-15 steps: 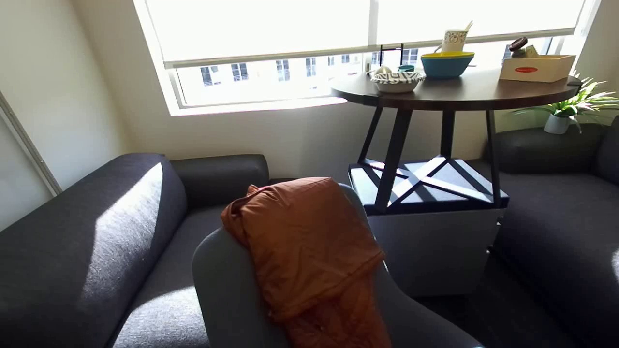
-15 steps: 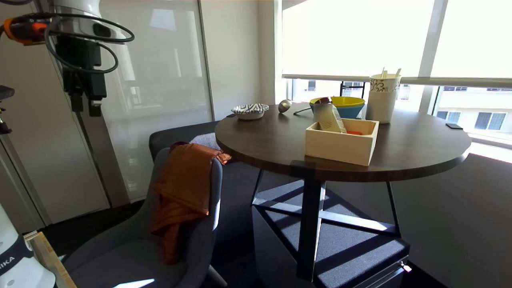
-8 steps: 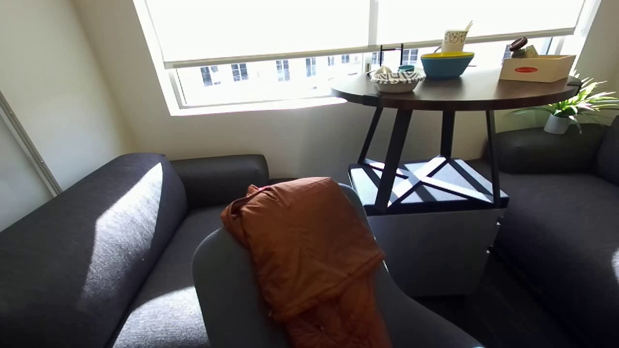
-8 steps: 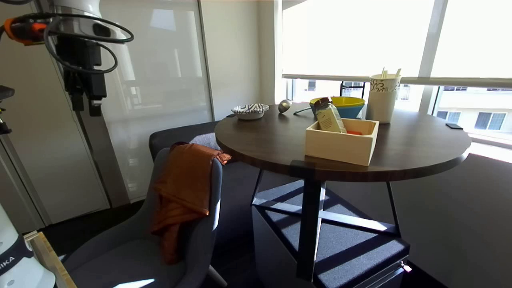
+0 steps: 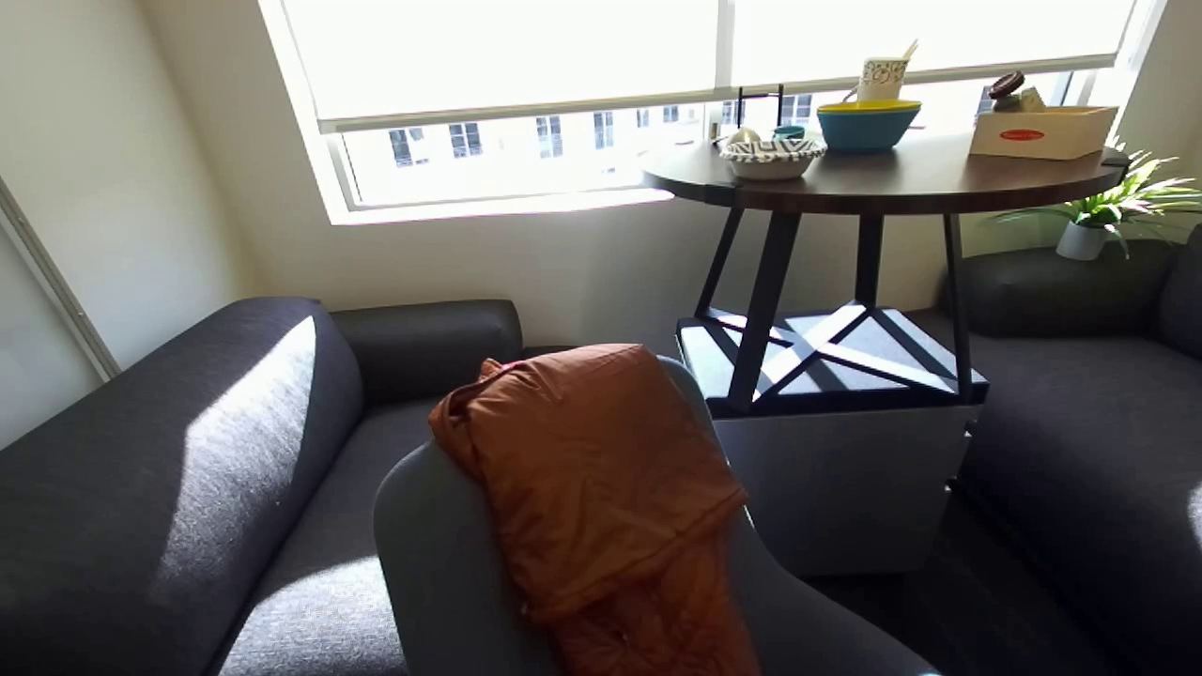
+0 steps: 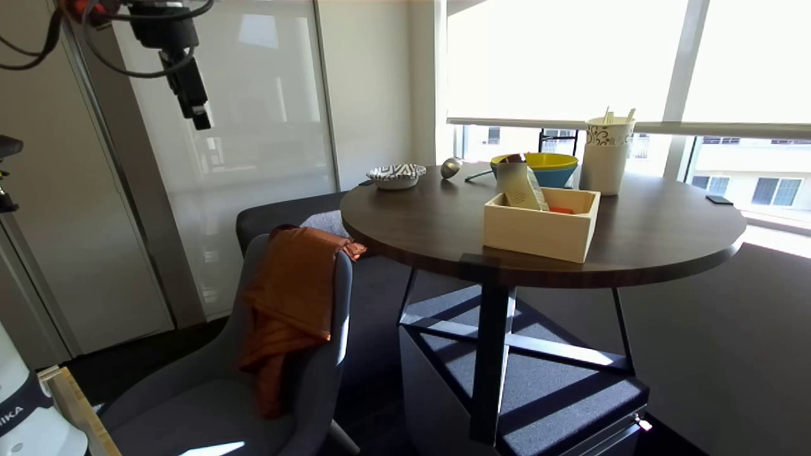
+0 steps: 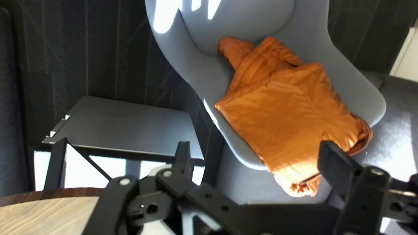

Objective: Remove the measuring cup from the bowl on the left and put it in the stacked bowls on the right.

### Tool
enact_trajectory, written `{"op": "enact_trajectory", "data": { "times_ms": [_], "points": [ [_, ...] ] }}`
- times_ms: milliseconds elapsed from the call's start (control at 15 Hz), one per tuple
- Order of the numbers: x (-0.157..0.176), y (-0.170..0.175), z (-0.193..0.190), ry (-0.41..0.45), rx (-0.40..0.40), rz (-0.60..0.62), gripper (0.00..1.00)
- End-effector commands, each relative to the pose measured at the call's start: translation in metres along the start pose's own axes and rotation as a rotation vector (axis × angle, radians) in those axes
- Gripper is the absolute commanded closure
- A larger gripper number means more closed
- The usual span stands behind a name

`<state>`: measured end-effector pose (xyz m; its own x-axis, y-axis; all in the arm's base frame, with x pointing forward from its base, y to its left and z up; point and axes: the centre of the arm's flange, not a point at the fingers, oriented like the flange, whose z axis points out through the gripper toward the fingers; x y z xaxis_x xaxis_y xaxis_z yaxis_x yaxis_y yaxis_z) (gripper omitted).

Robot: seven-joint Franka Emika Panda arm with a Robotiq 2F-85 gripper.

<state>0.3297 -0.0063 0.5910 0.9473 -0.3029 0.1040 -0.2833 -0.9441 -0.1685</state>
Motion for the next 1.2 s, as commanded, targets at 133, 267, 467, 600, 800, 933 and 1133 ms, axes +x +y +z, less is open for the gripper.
{"op": "enact_trajectory", "data": {
  "times_ms": [133, 267, 467, 600, 800, 933, 1133],
  "points": [
    [0.069, 0.001, -0.069, 0.192, 0.063, 0.245, 0.00],
    [0.088, -0.001, -0.087, 0.303, 0.055, 0.303, 0.00],
    [0.126, -0.003, -0.109, 0.440, 0.008, 0.388, 0.00],
    [0.147, 0.000, -0.116, 0.484, -0.024, 0.477, 0.00],
    [0.131, 0.011, -0.104, 0.464, -0.010, 0.449, 0.00],
    [0.133, 0.011, -0.100, 0.455, -0.011, 0.446, 0.00],
    [0.130, 0.010, -0.105, 0.463, -0.007, 0.443, 0.00]
  ]
}}
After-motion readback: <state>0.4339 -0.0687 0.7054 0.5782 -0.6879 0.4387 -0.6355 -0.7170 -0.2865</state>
